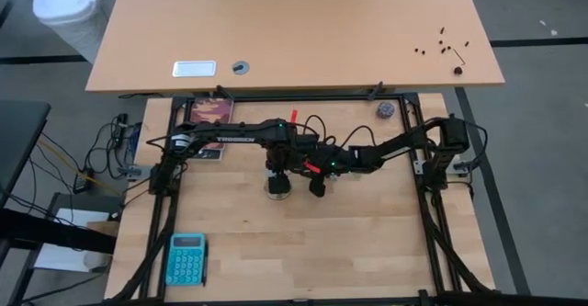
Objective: Screw lightbulb
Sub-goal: Insert the lightbulb into the desk lamp
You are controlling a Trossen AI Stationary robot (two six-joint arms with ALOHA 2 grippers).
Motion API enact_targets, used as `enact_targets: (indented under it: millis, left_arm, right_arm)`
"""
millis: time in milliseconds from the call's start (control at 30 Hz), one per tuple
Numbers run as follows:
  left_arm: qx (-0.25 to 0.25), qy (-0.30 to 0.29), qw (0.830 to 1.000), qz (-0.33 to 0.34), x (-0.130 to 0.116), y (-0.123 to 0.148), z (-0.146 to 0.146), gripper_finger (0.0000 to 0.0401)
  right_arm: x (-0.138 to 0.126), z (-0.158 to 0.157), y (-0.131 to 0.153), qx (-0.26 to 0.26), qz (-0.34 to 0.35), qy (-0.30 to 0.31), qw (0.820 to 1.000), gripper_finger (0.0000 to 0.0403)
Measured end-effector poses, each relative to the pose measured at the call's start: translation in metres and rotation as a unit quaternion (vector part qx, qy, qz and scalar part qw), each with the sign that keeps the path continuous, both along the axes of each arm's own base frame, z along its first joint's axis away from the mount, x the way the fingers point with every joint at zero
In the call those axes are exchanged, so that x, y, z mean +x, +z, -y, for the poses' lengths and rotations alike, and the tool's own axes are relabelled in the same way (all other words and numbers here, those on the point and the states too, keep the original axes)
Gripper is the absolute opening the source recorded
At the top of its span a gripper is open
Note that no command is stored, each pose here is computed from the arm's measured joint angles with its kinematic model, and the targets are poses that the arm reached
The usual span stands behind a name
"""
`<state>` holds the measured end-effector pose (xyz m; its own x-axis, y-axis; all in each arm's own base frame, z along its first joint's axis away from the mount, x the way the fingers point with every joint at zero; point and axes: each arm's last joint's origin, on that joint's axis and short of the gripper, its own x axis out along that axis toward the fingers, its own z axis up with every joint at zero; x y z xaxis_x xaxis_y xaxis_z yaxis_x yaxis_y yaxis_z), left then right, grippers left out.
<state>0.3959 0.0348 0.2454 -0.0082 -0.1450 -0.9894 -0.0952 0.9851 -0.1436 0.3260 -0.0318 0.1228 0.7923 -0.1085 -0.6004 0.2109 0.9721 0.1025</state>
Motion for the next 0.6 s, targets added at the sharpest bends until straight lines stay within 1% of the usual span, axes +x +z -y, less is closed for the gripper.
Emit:
enact_targets:
  millis: [67, 100, 167, 267, 333, 367, 433, 533, 600]
  left_arm:
    - [0.000, -0.002, 1.000, 0.001, 0.000, 0.000, 0.000, 0.0265]
    - [-0.001, -0.003, 1.000, 0.001, 0.000, 0.000, 0.000, 0.0265]
    - [-0.002, -0.003, 1.000, 0.002, 0.000, 0.000, 0.001, 0.0265]
    - [-0.003, -0.007, 1.000, 0.002, 0.000, 0.000, 0.000, 0.0265]
    - [-0.003, -0.021, 1.000, 0.007, 0.001, 0.000, 0.001, 0.0265]
    - [-0.003, -0.031, 0.999, 0.010, 0.001, 0.000, 0.001, 0.0265]
    - [-0.003, -0.050, 0.999, 0.015, 0.001, 0.000, 0.001, 0.0265]
    - [-0.002, -0.072, 0.997, 0.021, 0.002, 0.000, 0.001, 0.0265]
    - [-0.002, -0.084, 0.996, 0.024, 0.002, 0.000, 0.001, 0.0265]
  right_arm:
    - [0.000, 0.000, 0.000, -0.035, -0.004, 0.027, 0.999, 0.0110]
    - [0.000, 0.000, 0.000, -0.043, -0.005, 0.033, 0.999, 0.0110]
    - [0.000, 0.000, 0.000, -0.037, -0.004, 0.027, 0.999, 0.0109]
    - [0.001, 0.005, -0.003, 0.000, 0.001, 0.004, 1.000, 0.0101]
    - [0.003, 0.005, -0.002, 0.020, 0.017, 0.014, 1.000, 0.0093]
    - [0.004, 0.003, -0.001, 0.020, 0.025, 0.025, 0.999, 0.0090]
    - [0.006, -0.004, 0.001, 0.002, 0.037, 0.044, 0.998, 0.0086]
    - [0.008, -0.011, 0.003, -0.014, 0.046, 0.042, 0.998, 0.0085]
    - [0.009, -0.011, 0.004, -0.008, 0.059, 0.035, 0.998, 0.0088]
